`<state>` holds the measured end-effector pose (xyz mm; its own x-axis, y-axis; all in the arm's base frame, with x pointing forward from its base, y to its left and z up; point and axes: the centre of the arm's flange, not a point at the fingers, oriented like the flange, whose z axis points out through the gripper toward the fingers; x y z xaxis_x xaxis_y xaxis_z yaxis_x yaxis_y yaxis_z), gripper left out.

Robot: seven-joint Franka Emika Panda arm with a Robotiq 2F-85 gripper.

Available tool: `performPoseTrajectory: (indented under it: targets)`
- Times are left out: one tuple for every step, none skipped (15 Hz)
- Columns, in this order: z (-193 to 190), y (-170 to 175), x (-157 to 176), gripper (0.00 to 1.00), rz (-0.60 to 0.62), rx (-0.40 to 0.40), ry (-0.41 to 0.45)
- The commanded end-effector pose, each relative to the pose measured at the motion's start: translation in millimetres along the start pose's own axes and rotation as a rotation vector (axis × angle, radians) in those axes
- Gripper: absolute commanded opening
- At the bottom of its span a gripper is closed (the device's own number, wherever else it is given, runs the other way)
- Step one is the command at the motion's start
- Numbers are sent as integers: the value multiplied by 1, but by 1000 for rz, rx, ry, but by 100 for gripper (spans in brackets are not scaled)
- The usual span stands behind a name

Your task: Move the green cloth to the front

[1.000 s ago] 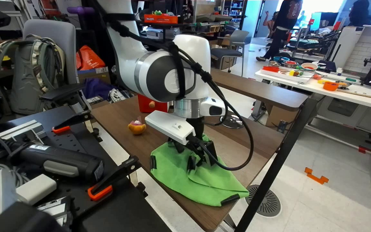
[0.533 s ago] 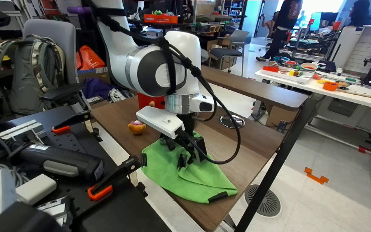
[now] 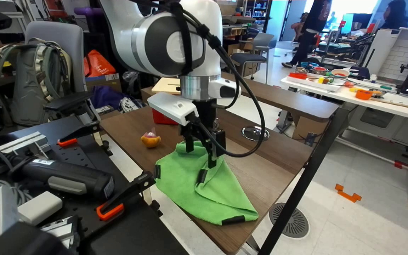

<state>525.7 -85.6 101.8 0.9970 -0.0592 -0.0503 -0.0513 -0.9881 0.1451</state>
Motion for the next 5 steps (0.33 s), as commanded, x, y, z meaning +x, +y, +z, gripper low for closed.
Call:
performPoseTrajectory:
  targets:
    - [-24,2,-14,100,12,2,-4]
    - [-12,1,-4,100,6,5,7]
    - [-16,1,-6,100,7,6,8]
    - [-17,2,-6,100,7,7,7]
    - [-16,2,-7,100,7,7,6]
